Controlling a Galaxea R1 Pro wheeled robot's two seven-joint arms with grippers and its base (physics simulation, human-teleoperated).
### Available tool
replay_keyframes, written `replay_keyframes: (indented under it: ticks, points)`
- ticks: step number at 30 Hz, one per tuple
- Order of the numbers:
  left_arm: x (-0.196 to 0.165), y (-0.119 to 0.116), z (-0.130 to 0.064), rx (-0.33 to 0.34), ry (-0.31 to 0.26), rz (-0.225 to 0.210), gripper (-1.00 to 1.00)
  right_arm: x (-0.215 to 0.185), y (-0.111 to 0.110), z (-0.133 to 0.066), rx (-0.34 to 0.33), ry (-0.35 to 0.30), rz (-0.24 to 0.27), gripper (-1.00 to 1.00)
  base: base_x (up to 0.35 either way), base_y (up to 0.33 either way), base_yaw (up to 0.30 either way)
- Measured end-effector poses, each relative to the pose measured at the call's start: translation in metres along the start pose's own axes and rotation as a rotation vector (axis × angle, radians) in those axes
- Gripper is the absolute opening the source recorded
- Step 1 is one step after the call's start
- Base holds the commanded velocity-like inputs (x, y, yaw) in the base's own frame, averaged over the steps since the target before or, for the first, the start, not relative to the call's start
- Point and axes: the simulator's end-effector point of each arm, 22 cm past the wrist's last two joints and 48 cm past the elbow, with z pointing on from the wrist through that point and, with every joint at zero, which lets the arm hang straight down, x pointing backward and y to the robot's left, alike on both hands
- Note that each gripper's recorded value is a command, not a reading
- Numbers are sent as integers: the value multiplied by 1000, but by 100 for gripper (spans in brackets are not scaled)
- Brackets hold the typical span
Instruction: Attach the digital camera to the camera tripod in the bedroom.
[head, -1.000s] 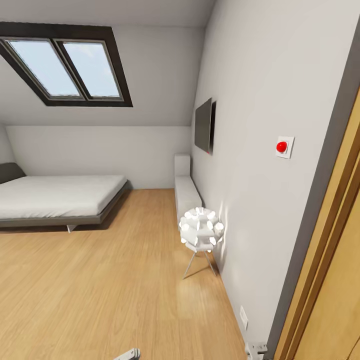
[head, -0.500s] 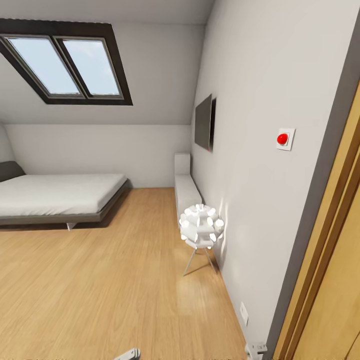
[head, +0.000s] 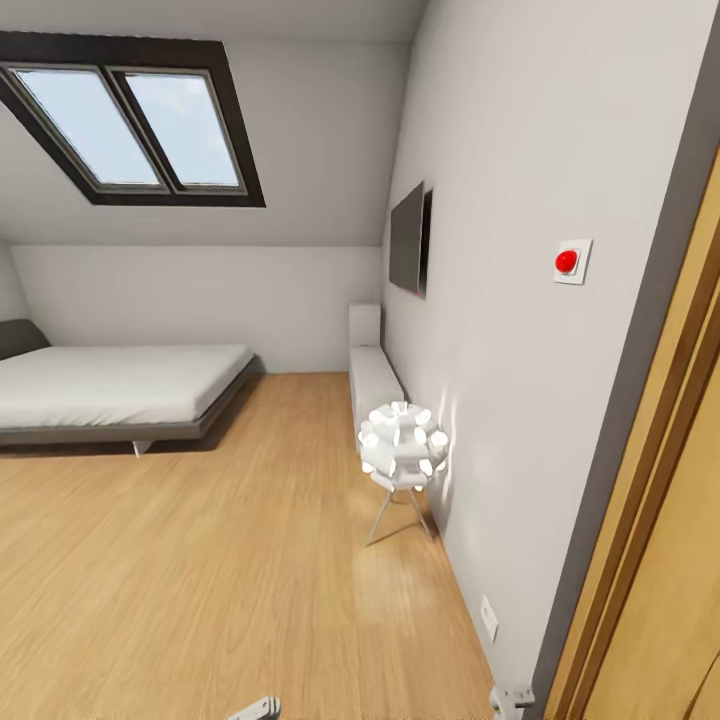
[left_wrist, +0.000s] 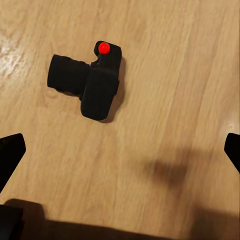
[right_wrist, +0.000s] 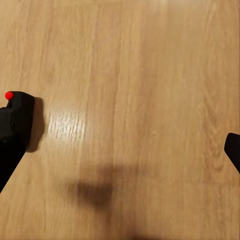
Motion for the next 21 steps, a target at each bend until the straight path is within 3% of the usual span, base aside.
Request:
replay_keyframes:
  ticks: [21]
  points:
    - [23,12,38,0,-1,0,100,32,-10,30,2,-1,1,100,0,0,0]
